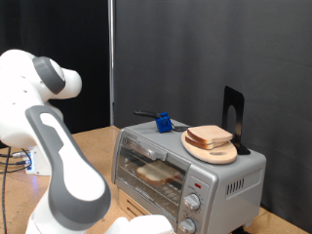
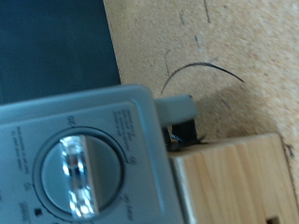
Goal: Make a piece of toast with the oven
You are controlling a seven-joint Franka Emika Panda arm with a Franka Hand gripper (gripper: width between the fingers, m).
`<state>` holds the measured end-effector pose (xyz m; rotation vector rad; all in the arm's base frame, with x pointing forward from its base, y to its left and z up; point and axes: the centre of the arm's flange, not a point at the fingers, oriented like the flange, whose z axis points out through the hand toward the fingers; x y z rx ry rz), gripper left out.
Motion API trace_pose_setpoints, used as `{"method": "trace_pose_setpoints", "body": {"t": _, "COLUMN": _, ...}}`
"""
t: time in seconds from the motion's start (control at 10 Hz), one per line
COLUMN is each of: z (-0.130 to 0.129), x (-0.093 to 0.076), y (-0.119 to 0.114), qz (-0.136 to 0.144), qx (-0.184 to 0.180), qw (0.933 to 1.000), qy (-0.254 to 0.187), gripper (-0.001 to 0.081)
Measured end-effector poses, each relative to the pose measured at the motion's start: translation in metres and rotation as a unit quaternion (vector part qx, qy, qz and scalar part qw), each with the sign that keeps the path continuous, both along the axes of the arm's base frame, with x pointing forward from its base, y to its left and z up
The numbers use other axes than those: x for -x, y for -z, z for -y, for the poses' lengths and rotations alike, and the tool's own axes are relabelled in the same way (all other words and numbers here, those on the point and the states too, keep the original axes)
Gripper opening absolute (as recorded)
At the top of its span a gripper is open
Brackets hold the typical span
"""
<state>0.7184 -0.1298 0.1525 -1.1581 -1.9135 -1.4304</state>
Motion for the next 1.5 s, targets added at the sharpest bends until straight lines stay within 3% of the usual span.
{"method": "trace_pose_setpoints", "body": {"t": 0.8, "z": -0.004, "x": 0.022, "y": -0.025, "qz": 0.017, "qx": 0.005, "qw": 0.9996, "qy": 0.021, "gripper": 0.0682}}
{"method": "trace_pose_setpoints", "body": {"t": 1.4, "z": -0.020, "x": 0.037, "y": -0.022, "qz": 0.027, "qx": 0.033, "qw": 0.9988, "qy": -0.024, "gripper": 0.0682}}
{"method": "trace_pose_setpoints", "body": {"t": 1.5, "z": -0.020, "x": 0.036, "y": -0.022, "qz": -0.009, "qx": 0.029, "qw": 0.9995, "qy": -0.009, "gripper": 0.0682}}
